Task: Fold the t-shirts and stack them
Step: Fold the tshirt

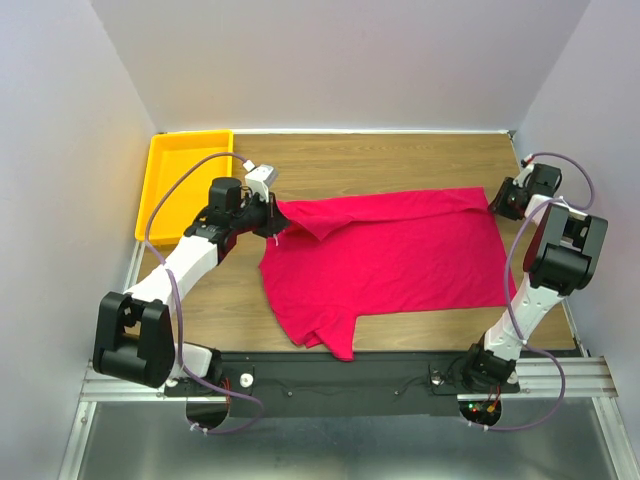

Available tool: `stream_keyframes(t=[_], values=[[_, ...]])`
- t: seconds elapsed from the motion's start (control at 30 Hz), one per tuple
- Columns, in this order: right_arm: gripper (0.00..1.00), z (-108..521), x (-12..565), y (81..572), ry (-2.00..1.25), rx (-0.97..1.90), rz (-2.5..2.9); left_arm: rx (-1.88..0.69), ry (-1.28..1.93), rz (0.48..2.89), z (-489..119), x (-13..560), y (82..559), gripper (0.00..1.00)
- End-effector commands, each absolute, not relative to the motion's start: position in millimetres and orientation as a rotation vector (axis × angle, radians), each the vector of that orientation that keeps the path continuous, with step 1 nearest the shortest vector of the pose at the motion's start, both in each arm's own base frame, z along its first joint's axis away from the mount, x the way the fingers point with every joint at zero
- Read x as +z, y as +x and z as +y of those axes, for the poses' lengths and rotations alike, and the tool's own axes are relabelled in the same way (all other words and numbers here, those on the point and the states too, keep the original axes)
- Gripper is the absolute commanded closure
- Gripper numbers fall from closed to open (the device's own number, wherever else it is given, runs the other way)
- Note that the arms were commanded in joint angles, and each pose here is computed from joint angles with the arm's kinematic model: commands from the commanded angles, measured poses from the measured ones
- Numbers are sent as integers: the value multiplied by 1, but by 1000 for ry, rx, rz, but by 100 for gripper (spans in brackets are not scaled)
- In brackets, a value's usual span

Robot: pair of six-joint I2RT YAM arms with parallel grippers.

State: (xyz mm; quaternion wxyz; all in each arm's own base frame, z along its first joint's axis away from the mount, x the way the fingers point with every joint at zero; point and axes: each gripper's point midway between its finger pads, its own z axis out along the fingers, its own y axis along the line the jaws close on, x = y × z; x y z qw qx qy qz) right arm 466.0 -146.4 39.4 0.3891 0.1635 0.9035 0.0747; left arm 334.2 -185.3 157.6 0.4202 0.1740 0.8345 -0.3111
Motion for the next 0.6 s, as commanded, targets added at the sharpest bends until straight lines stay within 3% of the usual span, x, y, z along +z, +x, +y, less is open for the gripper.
stream_keyframes(t=[0.0, 0.23, 0.57], values=[[65, -159, 73, 475, 374, 124, 2229, -790, 480, 2023, -188, 174, 331, 100], [61, -142, 116, 487, 308, 242, 2138, -786, 483, 2015, -187, 180, 328, 100], [57, -136, 101, 530, 348, 432, 2122, -787, 472, 2020, -186, 180, 327, 100]])
